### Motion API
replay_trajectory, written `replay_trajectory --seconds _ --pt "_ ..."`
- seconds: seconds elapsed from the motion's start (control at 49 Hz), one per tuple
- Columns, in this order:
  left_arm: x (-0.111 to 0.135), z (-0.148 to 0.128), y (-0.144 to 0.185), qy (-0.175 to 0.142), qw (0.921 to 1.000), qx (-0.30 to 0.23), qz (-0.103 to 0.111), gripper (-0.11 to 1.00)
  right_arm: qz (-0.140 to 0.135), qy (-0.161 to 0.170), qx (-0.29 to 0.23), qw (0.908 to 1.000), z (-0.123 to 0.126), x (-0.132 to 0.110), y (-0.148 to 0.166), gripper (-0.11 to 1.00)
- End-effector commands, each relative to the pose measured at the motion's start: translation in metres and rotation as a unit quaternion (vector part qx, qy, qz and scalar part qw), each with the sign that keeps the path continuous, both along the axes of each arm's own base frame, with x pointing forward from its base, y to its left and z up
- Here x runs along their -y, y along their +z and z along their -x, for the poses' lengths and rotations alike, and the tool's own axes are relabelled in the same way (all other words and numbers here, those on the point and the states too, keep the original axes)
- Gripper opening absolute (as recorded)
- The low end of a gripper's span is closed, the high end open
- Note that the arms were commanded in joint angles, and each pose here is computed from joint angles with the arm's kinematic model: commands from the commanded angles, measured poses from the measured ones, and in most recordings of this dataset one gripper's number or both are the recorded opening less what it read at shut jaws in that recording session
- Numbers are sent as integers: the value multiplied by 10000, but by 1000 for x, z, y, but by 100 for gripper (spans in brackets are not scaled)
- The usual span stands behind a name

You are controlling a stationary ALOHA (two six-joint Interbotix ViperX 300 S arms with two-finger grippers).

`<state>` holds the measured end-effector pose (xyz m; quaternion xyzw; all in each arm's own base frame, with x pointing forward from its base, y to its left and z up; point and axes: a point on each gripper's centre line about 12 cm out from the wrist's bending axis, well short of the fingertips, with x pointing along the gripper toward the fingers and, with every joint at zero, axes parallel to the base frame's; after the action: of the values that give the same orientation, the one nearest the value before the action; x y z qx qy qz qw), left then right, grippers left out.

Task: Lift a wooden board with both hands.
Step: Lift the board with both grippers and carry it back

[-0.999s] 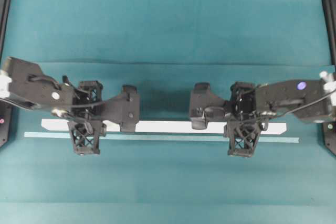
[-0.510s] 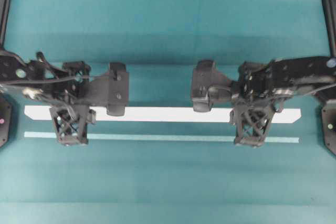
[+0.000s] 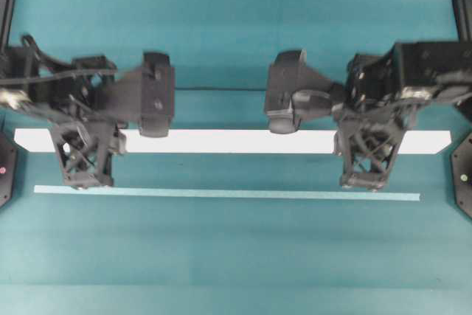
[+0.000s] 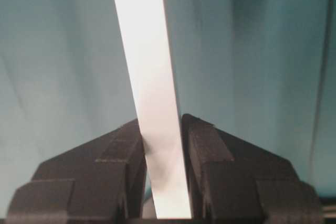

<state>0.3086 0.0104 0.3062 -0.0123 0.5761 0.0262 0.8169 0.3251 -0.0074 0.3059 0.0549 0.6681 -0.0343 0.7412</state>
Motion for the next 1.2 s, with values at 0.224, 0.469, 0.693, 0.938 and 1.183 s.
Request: replay_trajectory --seconds 0.224,0.469,0.693,0.938,1.183 --pt "-2 1 68 13 9992 389 -44 18 83 -88 341 9993 -5 5 45 22" --pt "-2 1 91 22 9987 497 -58 18 107 -96 402 9991 -3 5 69 22" --pt "-2 2 109 35 9980 634 -61 18 135 -109 600 9980 -2 6 97 22" --pt "-3 10 125 65 9993 359 -47 18 122 -208 760 9968 -1 6 111 22" --pt "-3 4 129 46 9994 351 -57 18 121 -216 768 9967 -1 6 112 22"
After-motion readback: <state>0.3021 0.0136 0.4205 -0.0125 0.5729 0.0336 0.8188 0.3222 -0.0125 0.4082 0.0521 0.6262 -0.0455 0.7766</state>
